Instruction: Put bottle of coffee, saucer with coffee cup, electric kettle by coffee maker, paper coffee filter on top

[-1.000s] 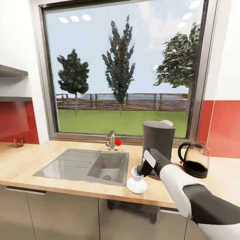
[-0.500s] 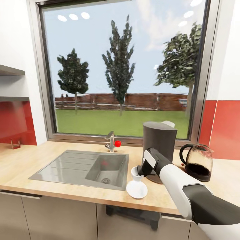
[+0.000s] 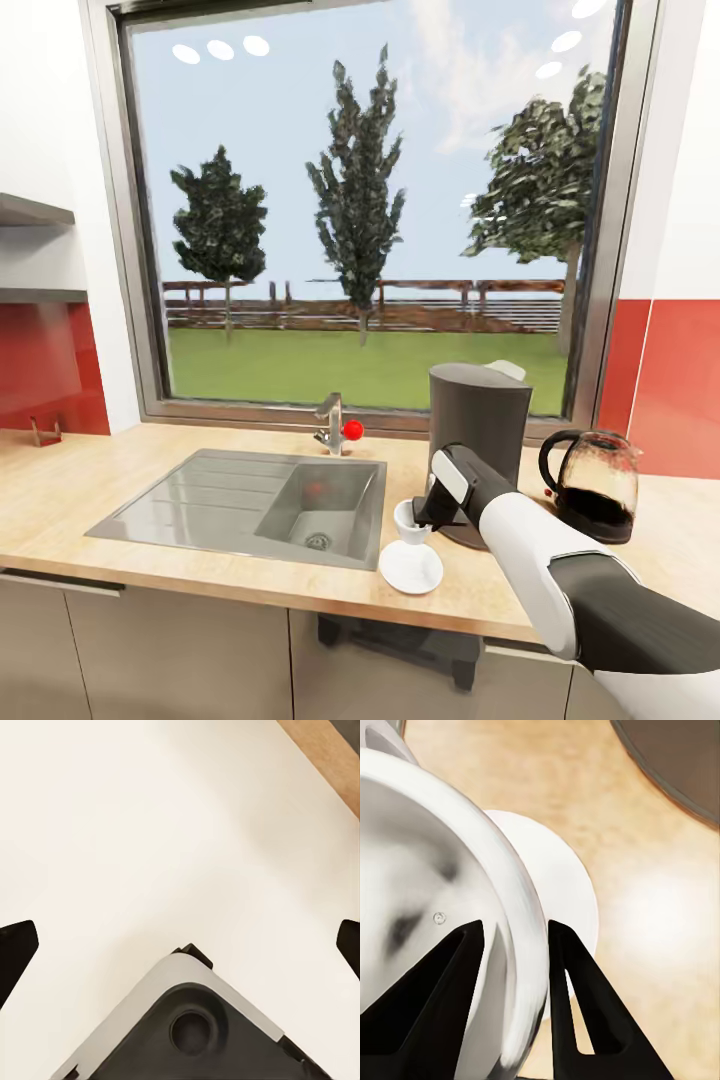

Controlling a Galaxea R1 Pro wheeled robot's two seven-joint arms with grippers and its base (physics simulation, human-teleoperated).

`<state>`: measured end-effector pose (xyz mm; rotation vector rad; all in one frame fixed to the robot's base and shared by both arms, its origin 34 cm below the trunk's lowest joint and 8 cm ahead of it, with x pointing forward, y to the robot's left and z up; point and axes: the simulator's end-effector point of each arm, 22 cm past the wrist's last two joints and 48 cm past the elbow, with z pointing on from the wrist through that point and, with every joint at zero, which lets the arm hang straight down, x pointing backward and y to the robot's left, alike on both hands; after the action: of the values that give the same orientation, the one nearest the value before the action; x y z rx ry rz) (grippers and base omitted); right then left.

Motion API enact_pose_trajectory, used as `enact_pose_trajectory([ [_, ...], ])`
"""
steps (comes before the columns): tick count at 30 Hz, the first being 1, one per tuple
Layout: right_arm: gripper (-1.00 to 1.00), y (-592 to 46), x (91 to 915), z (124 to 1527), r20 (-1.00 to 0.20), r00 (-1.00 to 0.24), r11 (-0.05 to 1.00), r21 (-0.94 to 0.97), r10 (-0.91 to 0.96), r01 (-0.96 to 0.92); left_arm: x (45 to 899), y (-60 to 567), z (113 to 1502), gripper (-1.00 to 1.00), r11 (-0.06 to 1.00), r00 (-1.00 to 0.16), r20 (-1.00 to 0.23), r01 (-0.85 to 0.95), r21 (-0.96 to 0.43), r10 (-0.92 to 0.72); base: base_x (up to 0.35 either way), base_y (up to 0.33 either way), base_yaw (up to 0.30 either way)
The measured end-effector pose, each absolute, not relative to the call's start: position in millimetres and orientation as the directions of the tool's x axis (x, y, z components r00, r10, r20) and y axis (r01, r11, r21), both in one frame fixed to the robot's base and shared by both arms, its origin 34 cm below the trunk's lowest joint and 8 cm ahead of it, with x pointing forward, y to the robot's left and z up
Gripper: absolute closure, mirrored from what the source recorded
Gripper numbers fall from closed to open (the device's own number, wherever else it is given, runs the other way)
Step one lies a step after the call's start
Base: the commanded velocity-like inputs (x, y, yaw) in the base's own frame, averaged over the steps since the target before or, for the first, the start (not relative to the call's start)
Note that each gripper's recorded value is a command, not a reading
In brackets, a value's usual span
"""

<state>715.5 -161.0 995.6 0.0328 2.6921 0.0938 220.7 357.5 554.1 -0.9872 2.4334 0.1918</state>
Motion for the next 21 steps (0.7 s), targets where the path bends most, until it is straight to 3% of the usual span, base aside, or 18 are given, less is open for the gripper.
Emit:
enact_pose_trajectory([
  [21,1.0,-160.8,717.4,966.1,-0.431,-0.901,0.997,0.073,0.039,0.008,223.0,357.5,524.5,-1.0,0.727,-0.61,-0.501,-0.685,-0.057,-0.614,0.0,0.0,0.0],
])
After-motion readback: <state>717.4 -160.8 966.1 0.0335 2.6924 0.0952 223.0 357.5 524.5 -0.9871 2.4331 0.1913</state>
